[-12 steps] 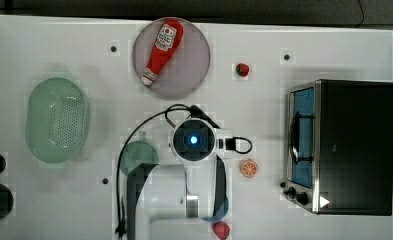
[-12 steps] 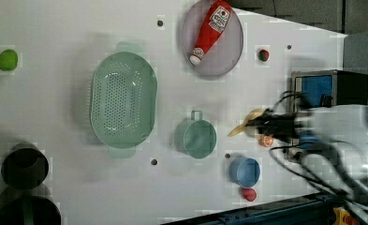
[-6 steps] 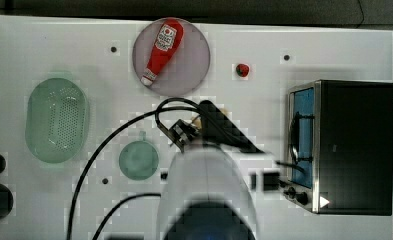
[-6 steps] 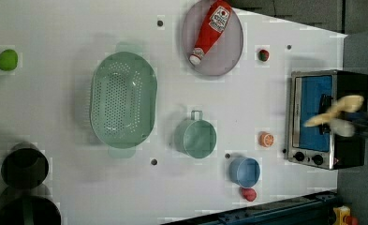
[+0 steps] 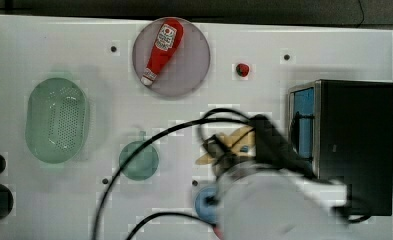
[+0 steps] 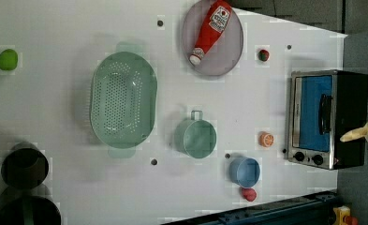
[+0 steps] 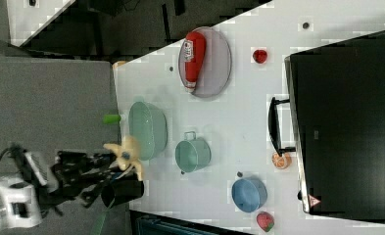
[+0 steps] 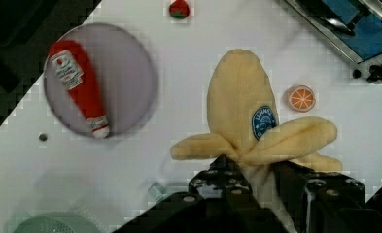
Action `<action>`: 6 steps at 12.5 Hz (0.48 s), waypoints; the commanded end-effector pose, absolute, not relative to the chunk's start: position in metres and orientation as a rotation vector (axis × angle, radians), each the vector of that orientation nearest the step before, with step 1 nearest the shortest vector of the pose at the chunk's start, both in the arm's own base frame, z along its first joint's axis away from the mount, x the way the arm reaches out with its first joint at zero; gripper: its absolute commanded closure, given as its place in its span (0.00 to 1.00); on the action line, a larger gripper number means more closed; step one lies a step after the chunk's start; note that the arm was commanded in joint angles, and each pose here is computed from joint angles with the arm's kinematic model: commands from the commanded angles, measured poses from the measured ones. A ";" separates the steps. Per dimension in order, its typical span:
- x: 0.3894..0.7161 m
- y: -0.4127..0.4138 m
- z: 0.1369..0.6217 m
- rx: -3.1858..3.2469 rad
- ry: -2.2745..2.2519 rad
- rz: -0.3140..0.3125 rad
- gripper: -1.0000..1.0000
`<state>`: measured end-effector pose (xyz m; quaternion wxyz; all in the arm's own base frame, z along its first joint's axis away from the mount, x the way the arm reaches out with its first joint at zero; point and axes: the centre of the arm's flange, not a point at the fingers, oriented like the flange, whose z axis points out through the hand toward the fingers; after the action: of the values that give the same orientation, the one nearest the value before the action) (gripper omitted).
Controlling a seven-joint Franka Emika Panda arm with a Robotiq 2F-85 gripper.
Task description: Pick banana from table and place on oven.
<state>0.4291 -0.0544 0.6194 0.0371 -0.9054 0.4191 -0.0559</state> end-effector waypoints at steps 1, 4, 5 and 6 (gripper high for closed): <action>0.433 -0.141 0.561 -2.821 1.237 0.013 0.75; 0.432 -0.234 0.523 -2.852 1.151 -0.009 0.75; 0.433 -0.262 0.511 -2.891 1.079 -0.054 0.75; 0.434 -0.287 0.500 -2.937 1.008 -0.100 0.75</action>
<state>0.4458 -0.2783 0.4796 0.0075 -0.9146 0.4044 -0.0054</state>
